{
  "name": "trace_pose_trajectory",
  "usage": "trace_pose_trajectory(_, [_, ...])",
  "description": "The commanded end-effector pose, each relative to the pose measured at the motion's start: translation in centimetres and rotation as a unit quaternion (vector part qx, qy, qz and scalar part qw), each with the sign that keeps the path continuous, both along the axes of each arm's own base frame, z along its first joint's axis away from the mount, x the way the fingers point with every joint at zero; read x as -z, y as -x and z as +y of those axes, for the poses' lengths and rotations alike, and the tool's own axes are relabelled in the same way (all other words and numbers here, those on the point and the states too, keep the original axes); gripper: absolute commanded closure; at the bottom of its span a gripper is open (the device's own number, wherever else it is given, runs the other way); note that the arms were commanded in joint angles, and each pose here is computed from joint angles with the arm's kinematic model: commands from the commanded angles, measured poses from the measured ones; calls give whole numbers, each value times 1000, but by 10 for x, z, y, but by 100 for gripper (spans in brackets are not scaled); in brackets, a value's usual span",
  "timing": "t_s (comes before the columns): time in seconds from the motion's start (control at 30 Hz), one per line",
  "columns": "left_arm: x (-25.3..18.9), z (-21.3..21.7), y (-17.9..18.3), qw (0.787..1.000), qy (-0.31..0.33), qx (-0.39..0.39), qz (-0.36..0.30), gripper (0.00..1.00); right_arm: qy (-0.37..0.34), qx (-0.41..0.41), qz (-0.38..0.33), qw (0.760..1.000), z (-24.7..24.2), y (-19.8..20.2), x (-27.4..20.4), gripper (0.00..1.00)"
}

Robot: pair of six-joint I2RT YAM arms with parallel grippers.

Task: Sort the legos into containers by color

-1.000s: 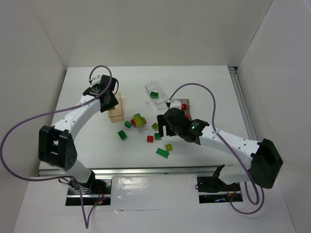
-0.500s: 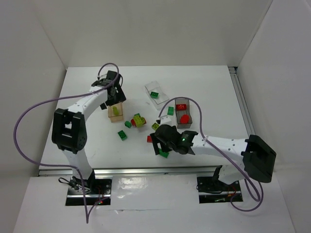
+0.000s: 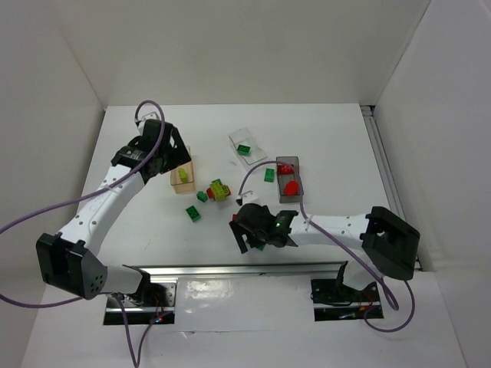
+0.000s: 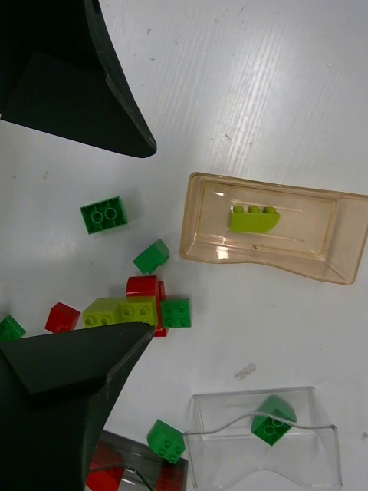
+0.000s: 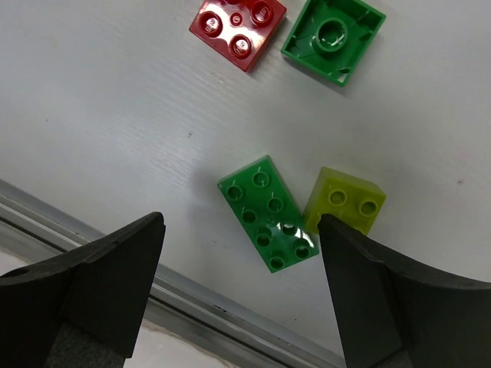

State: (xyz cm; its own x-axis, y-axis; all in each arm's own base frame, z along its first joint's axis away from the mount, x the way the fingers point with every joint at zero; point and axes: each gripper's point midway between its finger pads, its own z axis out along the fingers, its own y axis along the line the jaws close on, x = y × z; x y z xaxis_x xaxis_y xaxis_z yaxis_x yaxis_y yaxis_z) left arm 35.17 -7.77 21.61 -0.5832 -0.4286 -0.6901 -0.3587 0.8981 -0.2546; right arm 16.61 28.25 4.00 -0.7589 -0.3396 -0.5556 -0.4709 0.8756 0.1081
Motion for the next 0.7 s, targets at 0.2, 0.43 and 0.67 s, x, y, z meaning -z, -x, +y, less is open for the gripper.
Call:
trace_pose_trajectory(0.2, [13,-4,8,999,-3,17,27,4,3,9,-20,1000,21,-15,5,13])
trace_pose_trajectory(0.43, [17,-4,9,999,-4,17,32,5,-10,78,-84,993,1,-22,-27,17])
trace_pose_trajectory(0.67, [20,-11,10,999,-6,27,36,5,-4,124,-89,988,-26,-21,-26,17])
